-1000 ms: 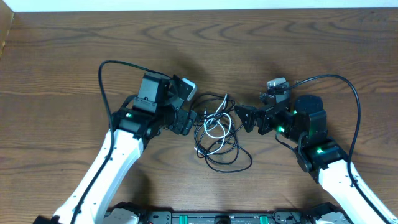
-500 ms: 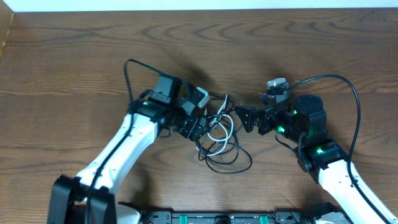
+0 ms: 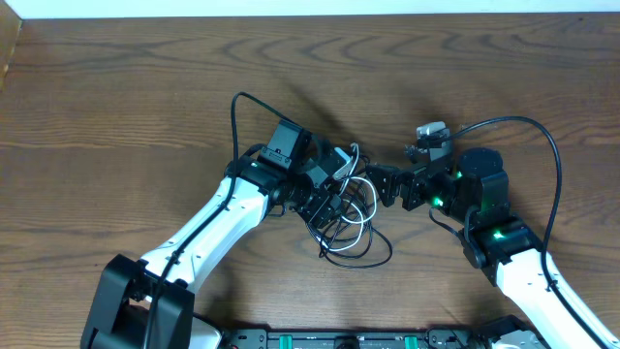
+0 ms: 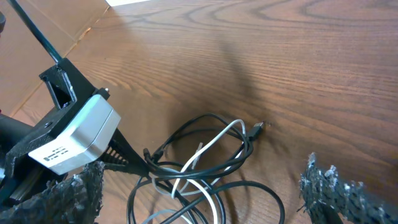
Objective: Untangle cables
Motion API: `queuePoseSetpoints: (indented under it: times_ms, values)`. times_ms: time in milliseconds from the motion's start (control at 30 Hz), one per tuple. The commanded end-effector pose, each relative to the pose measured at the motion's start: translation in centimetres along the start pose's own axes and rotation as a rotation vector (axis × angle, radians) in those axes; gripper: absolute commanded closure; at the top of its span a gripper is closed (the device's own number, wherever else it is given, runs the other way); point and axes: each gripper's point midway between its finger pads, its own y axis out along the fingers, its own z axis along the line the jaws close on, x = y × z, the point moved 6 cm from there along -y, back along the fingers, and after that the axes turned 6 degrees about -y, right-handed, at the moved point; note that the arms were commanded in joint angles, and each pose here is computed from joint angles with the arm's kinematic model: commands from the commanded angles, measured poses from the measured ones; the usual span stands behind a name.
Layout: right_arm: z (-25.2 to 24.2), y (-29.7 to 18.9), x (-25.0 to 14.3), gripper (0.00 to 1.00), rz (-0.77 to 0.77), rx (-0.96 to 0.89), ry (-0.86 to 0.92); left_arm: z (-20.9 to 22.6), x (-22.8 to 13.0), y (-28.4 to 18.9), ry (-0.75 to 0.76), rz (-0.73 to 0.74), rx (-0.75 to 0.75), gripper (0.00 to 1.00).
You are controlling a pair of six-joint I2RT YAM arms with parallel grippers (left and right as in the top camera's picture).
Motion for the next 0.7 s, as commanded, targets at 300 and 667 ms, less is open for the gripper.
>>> queuePoseSetpoints:
  times_ms: [300, 667]
  values:
    - [-0.1, 0.0, 0.1, 0.01, -0.001, -0.006, -0.003, 0.3, 0.5, 0.7, 0.032, -0.036, 0.002, 0.59]
    - [-0.1, 0.0, 0.1, 0.01, 0.002, -0.007, -0.001, -0.1, 1.4, -0.3, 0.016, -0.085, 0.008, 0.92]
